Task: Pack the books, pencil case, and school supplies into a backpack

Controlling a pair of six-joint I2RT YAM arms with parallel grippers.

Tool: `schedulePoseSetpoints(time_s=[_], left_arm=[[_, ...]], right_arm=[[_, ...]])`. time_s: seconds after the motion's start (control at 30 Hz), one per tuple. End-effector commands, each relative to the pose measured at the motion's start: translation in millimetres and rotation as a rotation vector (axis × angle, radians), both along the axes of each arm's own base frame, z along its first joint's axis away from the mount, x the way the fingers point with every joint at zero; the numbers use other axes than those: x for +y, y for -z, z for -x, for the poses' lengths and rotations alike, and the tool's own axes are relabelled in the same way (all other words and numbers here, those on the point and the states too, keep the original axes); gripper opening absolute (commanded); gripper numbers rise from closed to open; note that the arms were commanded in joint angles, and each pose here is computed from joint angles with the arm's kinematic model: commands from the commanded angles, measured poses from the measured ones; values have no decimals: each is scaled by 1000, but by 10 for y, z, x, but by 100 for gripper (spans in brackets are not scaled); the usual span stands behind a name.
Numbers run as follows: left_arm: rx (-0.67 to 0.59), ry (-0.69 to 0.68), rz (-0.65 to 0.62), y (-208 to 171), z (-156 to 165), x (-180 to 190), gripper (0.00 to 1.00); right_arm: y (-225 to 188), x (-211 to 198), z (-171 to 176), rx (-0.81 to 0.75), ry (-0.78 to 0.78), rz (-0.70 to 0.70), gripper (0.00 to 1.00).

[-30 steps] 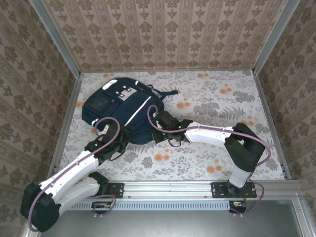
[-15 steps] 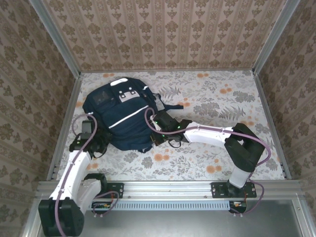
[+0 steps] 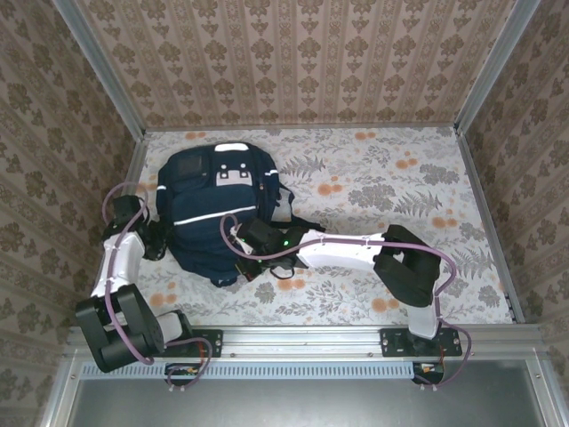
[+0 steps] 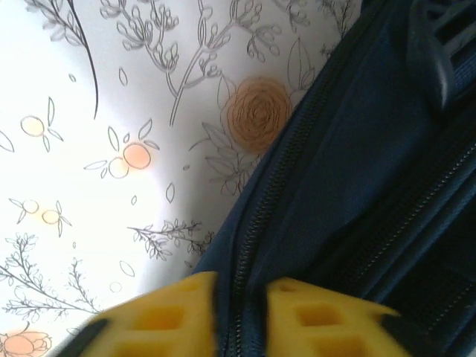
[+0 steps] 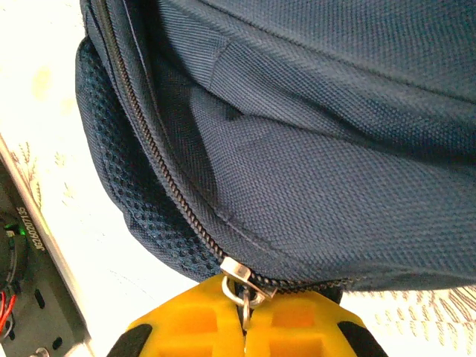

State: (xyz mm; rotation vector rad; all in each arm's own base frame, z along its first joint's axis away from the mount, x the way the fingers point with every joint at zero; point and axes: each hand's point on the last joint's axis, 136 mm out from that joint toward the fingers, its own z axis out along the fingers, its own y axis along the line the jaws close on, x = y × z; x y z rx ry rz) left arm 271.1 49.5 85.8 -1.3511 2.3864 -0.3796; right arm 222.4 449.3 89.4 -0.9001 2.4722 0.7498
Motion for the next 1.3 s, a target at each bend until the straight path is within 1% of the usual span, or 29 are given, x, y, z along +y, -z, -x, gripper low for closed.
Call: schedulePoseSetpoints(time_s=[0.0,0.03,0.13,0.23,0.33,0.43,0.57,0.63,0.77,0.87,0.93,0.97,1.0,1.03,1.07,1.2,1.27], left_arm=[[-105,58,6,-259,-143,-54,42],[-108,59,28,-274,-97,-102,46],[-122,74,76,-321,65,-291,50],[-129,87,118,-343,247,-497,50],[-110,89,161,-307,443,-707,50],[-108,85,205,-255,569,-923,50],[-132,97,303,-185,595,-1302,49],[-130,94,330,-165,608,-1438,48],[-134,88,319,-159,643,-1583,48],[-119,73,297,-70,676,-1598,48],[-115,71,277,-14,679,-1588,43],[-107,67,265,12,687,-1570,37],[-99,64,254,38,699,-1550,24],[-94,65,236,46,715,-1521,9],[-88,59,209,45,740,-1467,0],[-101,44,122,-66,834,-1264,0],[-121,32,114,-113,878,-1188,0]], right_arm=[[13,20,16,8,-18,27,0],[19,25,10,8,-15,25,0],[44,8,-17,6,0,25,0],[64,-7,-44,9,16,21,0],[69,-18,-85,5,33,13,0],[54,-19,-96,1,39,6,0],[48,-32,-86,-2,34,7,0],[50,-47,-84,-4,34,7,0],[55,-70,-74,-3,34,9,0],[38,-72,-71,-5,33,3,0],[23,-74,-73,-9,33,1,0],[13,-76,-73,-10,34,-2,0],[0,-82,-75,-13,34,-3,0],[0,-90,-77,-13,34,1,0],[-6,-105,-79,-17,35,5,0],[17,-254,-158,-31,76,27,0],[26,-415,-255,-45,118,39,0]])
